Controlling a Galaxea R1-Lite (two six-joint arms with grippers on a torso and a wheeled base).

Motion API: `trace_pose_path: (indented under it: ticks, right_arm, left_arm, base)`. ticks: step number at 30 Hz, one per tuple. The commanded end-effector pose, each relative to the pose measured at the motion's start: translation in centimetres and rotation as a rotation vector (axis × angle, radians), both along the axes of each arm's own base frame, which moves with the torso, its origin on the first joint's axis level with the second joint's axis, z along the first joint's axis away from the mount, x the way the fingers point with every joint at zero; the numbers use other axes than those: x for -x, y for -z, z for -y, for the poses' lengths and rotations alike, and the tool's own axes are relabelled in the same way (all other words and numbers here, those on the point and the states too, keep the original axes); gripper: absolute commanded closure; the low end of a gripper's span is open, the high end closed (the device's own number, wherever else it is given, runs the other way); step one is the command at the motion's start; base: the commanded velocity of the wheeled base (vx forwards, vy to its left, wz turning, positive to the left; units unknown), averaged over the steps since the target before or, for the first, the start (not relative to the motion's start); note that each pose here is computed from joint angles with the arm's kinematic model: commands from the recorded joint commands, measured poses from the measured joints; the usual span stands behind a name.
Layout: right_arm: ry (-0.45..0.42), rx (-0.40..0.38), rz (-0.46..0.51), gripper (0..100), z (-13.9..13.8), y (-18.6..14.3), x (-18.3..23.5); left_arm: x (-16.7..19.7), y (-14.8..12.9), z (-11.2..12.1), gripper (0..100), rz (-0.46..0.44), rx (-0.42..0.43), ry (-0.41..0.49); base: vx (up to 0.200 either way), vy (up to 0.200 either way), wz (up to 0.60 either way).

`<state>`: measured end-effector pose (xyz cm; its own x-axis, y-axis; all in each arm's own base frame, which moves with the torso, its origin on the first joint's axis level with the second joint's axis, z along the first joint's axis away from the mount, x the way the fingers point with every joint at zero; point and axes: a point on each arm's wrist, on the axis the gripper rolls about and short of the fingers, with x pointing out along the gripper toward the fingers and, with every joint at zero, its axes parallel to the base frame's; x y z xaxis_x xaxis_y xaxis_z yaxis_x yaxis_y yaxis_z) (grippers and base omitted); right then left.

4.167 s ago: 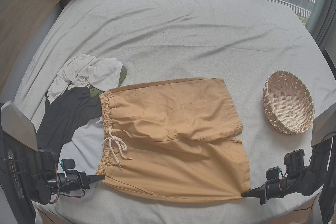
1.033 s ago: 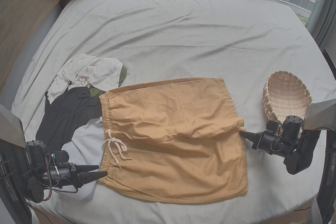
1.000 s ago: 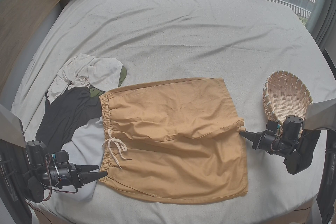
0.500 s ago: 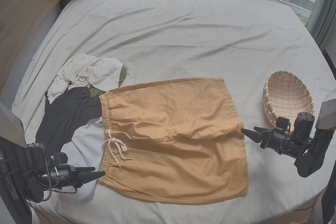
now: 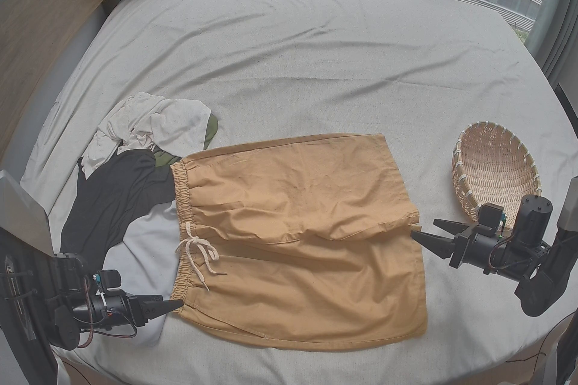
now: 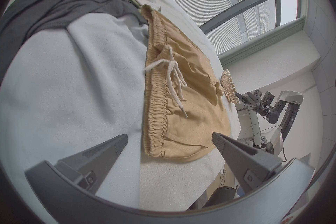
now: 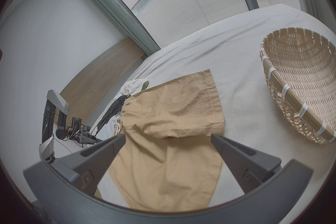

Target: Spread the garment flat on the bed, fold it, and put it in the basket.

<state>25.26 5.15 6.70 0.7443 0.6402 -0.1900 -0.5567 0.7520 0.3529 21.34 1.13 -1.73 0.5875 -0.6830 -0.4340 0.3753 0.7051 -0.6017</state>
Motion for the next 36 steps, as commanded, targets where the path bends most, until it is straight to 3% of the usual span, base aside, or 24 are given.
trace_pose_path:
  ticks: [1,18,19,29,36]
  right_arm:
    - [0.003,-0.003,0.006,0,0.1,-0.1,-0.1]
    - [0.0,-0.004,0.007,0,0.0,-0.2,0.0]
    - [0.002,-0.003,0.006,0,0.0,-0.1,0.0]
    - [-0.006,0.013,-0.048,0,0.2,0.9,0.6]
    - [-0.094,0.114,-0.158,0,0.1,3.8,3.2]
  left_arm:
    - [0.4,1.1,0.8,0,-0.06,0.005,0.036]
    - [-0.6,1.1,1.0,0,-0.019,0.0,0.045]
    - [-0.6,1.1,1.0,100,-0.019,0.001,0.046]
    - [-0.7,1.2,1.1,100,-0.019,0.002,0.052]
    - [-0.6,1.1,1.2,100,-0.018,0.003,0.058]
  base:
    - [0.0,0.0,0.0]
    - [0.0,0.0,0.0]
    - [0.0,0.0,0.0]
    - [0.0,0.0,0.0]
    - [0.0,0.0,0.0]
